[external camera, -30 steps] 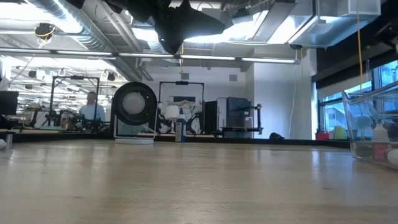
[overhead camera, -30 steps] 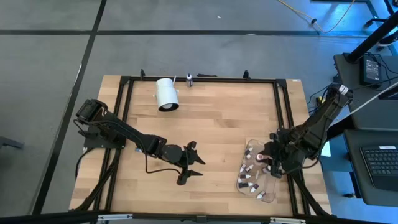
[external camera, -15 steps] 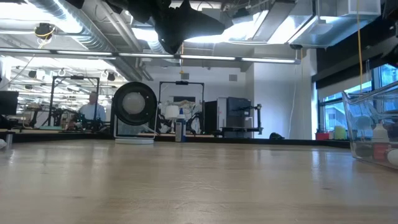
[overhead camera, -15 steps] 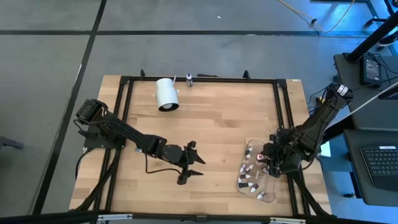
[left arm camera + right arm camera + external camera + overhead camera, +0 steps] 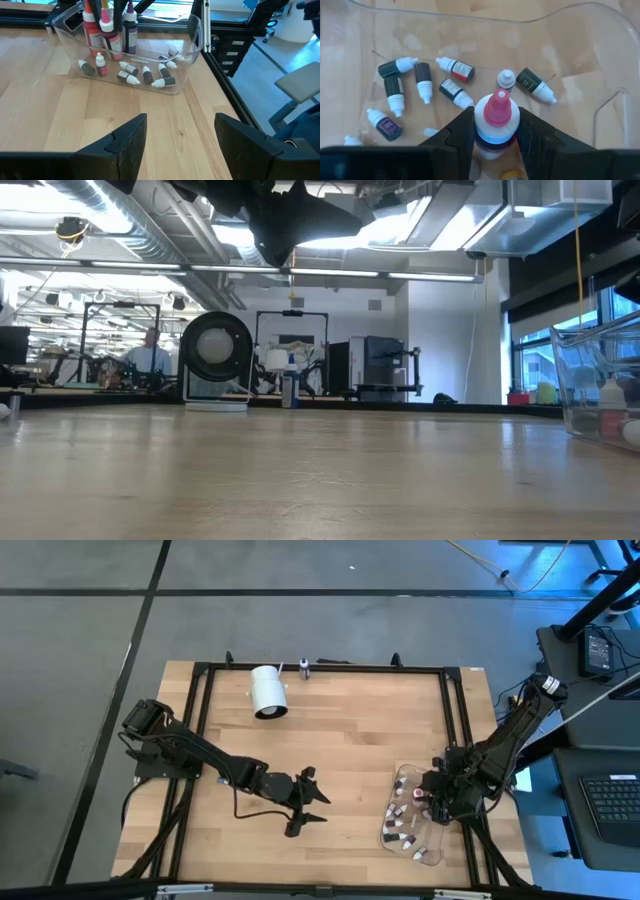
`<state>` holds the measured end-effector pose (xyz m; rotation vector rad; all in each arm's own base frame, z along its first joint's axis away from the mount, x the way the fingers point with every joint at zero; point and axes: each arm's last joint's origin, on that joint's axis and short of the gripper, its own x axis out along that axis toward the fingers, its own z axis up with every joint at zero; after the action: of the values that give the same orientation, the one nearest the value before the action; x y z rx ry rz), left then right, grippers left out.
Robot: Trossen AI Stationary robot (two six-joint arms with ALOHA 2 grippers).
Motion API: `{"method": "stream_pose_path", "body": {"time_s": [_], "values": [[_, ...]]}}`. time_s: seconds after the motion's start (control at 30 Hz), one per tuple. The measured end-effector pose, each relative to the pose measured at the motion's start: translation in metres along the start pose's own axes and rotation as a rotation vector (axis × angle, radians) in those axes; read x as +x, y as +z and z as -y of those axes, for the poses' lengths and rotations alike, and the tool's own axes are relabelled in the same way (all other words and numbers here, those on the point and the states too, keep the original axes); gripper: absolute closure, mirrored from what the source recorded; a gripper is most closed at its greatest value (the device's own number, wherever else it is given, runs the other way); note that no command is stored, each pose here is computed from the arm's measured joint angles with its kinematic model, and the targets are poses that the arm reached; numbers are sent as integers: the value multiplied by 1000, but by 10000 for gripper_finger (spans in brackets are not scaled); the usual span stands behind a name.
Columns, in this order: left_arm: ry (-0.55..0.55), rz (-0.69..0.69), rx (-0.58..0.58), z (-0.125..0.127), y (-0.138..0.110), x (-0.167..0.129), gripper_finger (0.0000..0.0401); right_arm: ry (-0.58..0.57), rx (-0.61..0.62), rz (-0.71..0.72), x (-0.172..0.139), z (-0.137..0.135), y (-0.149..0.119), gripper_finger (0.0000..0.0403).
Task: Pick & Place food coloring
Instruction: Put the large pink food coloring bottle into the transparent bin
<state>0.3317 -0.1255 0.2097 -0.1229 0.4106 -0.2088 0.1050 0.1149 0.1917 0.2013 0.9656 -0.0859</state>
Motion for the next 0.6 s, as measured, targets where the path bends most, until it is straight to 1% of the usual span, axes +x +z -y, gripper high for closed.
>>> {"method": "stream_pose_path", "body": {"time_s": [0.1, 0.3, 0.6], "values": [[0, 0, 0, 0, 0, 0, 175, 26, -2, -24, 0, -1, 0, 263], [0, 0, 0, 0, 0, 0, 172, 41, -4, -45, -1, -1, -1, 243], [0, 0, 0, 0, 0, 0, 171, 49, 2, -60, -1, -2, -1, 237]]}}
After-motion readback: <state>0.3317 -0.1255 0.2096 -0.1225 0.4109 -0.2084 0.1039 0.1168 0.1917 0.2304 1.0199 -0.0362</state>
